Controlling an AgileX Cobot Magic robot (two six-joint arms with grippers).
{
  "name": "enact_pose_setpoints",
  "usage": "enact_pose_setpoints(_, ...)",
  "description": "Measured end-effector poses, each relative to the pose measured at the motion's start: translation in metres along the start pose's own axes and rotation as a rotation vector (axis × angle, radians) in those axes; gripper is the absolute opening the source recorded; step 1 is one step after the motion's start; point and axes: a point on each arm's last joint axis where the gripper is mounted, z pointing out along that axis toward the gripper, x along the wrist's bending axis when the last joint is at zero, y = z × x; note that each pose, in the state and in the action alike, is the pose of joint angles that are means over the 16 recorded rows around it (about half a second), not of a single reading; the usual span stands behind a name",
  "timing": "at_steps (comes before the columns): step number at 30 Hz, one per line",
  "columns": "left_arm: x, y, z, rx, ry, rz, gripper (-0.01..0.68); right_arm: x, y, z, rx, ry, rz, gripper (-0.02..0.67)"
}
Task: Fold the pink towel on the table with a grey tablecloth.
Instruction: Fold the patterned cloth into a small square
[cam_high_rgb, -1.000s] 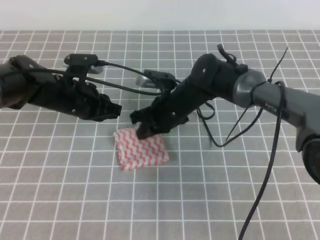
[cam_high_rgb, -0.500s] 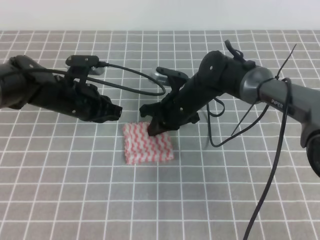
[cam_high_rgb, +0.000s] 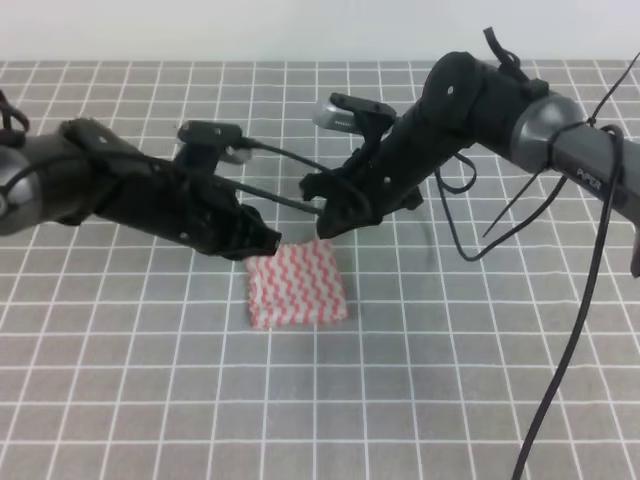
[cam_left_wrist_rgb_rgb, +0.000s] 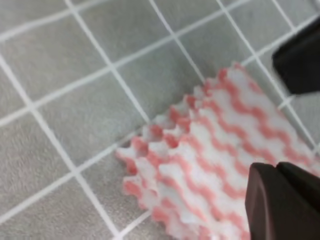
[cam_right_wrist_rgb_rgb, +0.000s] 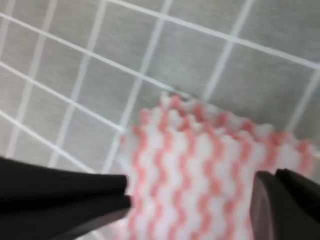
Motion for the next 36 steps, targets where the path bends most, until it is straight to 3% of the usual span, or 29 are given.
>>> enact_pose_setpoints(10, 0.002, -0.009, 0.021, 0.06, 0.006, 0.015, -0.001, -0.031, 0.003, -0.02, 0.029, -0.053, 0.043, -0.015)
enact_pose_setpoints(16, -0.002, 0.001, 0.01, 0.016, 0.024, 0.042, -0.001, -0.034, 0.004, -0.046, 0.029, -0.081, 0.028, -0.015)
enact_pose_setpoints(21, -0.014, 0.017, -0.023, -0.089, 0.061, 0.09, -0.001, -0.02, 0.004, -0.083, -0.014, -0.113, -0.022, -0.015)
enact_pose_setpoints(27, -0.042, 0.023, -0.088, -0.268, 0.13, 0.154, -0.001, 0.007, -0.004, -0.142, -0.099, -0.144, -0.09, -0.015)
enact_pose_setpoints(31, -0.062, 0.01, -0.135, -0.4, 0.187, 0.179, -0.001, 0.025, -0.017, -0.181, -0.17, -0.153, -0.124, -0.015)
enact_pose_setpoints(36, -0.084, -0.027, -0.186, -0.546, 0.254, 0.191, -0.001, 0.042, -0.045, -0.22, -0.246, -0.148, -0.143, -0.015)
